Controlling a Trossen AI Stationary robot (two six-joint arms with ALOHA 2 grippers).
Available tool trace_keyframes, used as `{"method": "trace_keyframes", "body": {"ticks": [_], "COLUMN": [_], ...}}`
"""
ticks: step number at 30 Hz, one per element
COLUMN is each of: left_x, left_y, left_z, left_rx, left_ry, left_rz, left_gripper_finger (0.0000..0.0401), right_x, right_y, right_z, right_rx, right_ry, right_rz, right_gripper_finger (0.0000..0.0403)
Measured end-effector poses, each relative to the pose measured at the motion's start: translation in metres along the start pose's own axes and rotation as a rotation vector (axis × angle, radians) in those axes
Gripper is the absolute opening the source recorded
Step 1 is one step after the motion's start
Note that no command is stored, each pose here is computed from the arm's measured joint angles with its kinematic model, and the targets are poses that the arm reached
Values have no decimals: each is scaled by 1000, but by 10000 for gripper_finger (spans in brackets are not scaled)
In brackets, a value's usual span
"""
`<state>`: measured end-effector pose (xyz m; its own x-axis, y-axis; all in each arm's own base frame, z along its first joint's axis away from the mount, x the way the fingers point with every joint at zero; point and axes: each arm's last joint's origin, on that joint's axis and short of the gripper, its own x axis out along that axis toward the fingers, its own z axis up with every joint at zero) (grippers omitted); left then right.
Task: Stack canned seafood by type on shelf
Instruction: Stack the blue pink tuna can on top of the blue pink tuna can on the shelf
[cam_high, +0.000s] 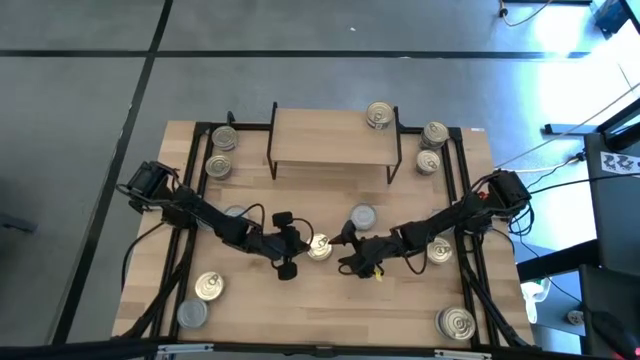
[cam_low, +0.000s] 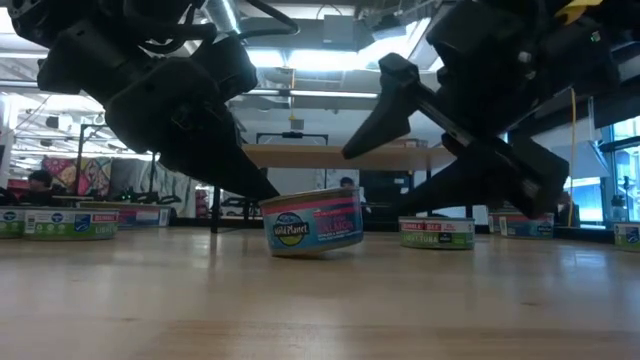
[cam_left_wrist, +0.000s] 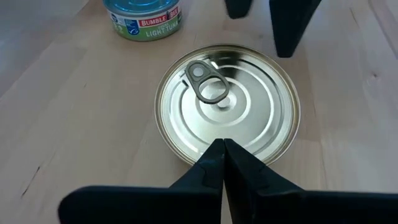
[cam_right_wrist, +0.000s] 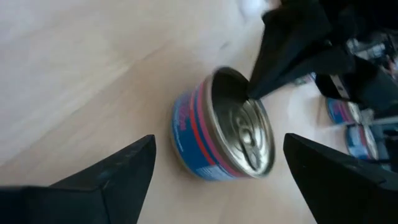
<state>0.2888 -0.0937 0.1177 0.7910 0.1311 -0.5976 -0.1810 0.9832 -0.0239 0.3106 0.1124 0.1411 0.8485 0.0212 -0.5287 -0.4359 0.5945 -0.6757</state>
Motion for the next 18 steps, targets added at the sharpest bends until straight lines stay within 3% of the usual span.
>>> {"method": "trace_keyframes", "body": {"ticks": [18], "left_x": [0], "left_y": [0], "left_z": [0], "left_rx": [0], "left_ry": [-2], "left_rz": [0], "left_gripper_finger": [3], "right_x": [20], "right_y": [8], "right_z": [0], "right_rx": [-35], "right_ry": [5], "right_rz": [2], "right_gripper_finger": [350]}}
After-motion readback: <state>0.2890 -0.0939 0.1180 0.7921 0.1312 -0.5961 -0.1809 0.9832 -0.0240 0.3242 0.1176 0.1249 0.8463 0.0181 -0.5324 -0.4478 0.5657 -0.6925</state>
